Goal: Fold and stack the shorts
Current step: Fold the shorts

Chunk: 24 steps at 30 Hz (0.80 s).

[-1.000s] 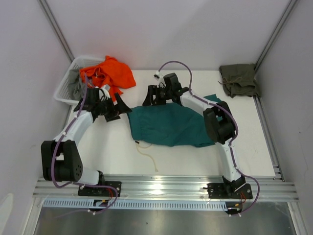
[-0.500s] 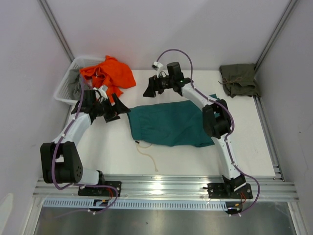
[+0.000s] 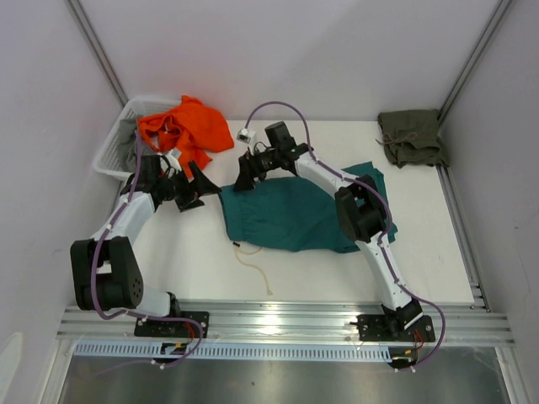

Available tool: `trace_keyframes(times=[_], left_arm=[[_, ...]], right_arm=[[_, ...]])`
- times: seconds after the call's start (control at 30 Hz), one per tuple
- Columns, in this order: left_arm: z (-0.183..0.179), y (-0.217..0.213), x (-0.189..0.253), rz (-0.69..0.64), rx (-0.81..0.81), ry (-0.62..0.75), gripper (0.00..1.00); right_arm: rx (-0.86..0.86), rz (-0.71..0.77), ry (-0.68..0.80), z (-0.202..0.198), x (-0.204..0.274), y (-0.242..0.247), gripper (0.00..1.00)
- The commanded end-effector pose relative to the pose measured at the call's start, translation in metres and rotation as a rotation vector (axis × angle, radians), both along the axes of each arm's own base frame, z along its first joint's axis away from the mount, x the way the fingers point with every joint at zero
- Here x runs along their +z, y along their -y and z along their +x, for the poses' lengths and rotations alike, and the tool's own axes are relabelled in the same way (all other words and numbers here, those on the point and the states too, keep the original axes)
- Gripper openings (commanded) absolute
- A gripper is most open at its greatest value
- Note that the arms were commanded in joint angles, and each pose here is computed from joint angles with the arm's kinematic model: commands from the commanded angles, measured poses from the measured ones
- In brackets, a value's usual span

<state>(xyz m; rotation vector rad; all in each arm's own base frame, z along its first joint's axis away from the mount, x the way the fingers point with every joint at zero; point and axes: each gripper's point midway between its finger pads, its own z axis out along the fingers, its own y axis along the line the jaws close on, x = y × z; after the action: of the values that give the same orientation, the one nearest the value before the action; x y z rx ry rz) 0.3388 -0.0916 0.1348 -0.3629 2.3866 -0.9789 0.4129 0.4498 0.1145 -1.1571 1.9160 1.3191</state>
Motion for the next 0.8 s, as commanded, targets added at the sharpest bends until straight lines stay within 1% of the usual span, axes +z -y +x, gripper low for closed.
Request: trace_keyframes(times=[0.0,0.2,0.23,0.27,0.33,0.43,0.5,0.53,0.7,0.77], left_arm=[[0.003,-0.001,0.006,-0.012,-0.019,0.029,0.91],[0.002,-0.001,0.003,-0.009,-0.019,0.025,0.91],[0.002,-0.001,0.003,-0.009,-0.019,0.022,0.91],[0.002,-0.002,0.001,-0.006,-0.018,0.019,0.91],[0.002,-0.002,0.002,-0.003,-0.019,0.021,0.91],[0.003,-0.002,0.001,-0.003,-0.019,0.021,0.91],[0.004,-0.002,0.001,-0.005,-0.018,0.018,0.91],[0.003,-0.002,0.0,-0.006,-0.019,0.016,0.91],[0.003,-0.003,0.0,-0.003,-0.022,0.012,0.91],[0.003,-0.003,0.0,-0.002,-0.023,0.012,0.91]], right_arm=[[0.025,-0.008,0.039,-0.002,0.002,-0.002,0.79],[-0.032,-0.044,0.065,0.009,-0.01,0.001,0.79],[-0.035,-0.05,0.063,0.01,-0.014,0.001,0.75],[-0.039,-0.053,0.075,0.014,-0.013,0.001,0.74],[-0.083,-0.089,0.091,0.021,-0.019,0.004,0.75],[-0.114,-0.088,0.124,0.031,-0.02,0.004,0.77],[-0.106,-0.089,0.138,0.034,-0.021,0.002,0.77],[-0.093,-0.089,0.135,0.033,-0.023,0.002,0.74],[-0.055,-0.088,0.11,0.025,-0.029,0.006,0.71],[-0.047,-0.096,0.093,0.018,-0.033,0.008,0.67]])
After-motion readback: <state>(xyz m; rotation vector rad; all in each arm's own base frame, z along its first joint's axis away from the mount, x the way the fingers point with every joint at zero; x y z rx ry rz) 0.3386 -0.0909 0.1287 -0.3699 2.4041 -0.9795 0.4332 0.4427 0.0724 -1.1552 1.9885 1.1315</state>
